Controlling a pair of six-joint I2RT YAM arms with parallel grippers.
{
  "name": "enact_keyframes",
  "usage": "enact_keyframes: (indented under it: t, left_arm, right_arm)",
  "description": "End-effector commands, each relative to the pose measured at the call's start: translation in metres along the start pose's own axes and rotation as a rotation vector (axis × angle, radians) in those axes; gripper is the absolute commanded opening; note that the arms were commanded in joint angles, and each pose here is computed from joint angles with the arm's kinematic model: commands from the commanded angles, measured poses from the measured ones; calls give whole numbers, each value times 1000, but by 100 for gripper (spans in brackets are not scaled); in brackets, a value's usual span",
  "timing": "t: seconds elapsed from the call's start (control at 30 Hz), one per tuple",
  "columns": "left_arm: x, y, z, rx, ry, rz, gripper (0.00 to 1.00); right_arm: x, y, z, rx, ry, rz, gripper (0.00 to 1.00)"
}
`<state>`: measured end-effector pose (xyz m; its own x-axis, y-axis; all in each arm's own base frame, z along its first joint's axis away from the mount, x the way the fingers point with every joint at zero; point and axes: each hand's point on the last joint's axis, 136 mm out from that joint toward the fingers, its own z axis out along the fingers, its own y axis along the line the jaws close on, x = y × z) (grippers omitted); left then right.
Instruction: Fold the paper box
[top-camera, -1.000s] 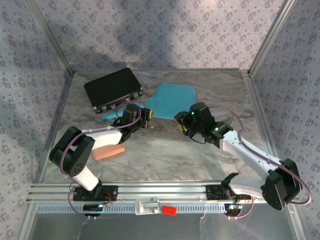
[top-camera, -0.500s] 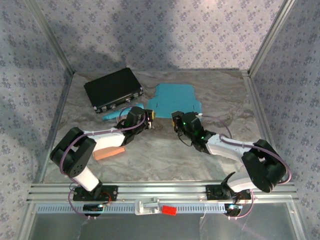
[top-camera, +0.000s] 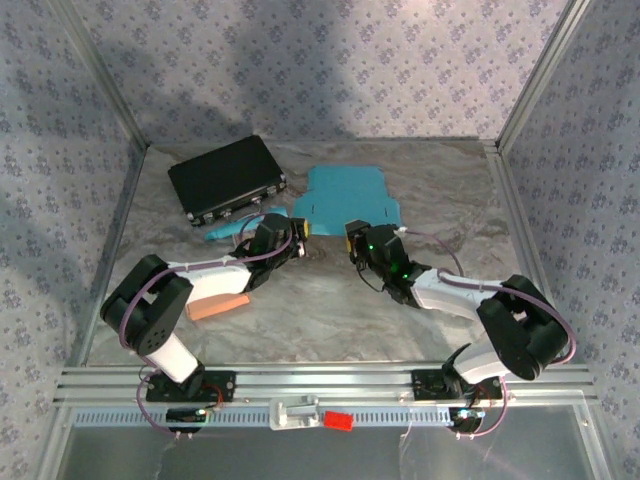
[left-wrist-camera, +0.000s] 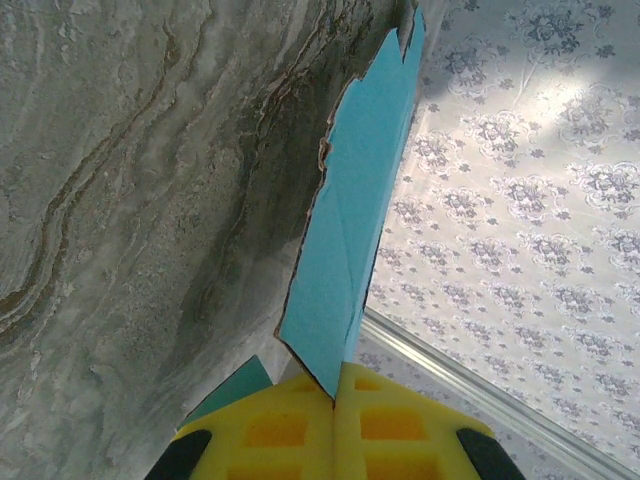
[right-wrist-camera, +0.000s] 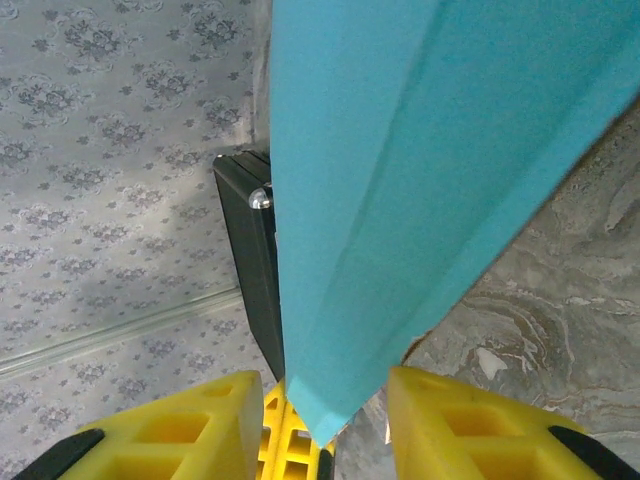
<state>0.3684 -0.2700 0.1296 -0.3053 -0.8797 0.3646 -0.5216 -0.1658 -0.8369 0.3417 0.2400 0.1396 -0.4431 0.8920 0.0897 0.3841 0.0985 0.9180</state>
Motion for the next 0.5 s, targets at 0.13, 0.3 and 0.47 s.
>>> enact_keyframes:
  t: [0.13,0.3,0.47]
  left_arm:
    - [10,-19,4,55,11,-28,0]
    - [11,-19,3,55,13,-30,0]
    - [13,-18,4,53,16,-32,0]
  right_arm:
    - [2,6,3,-34,16,12,39]
    - [1,12,7,-44,5,-1,36]
    - [-4,17,20,-86,1,22,28]
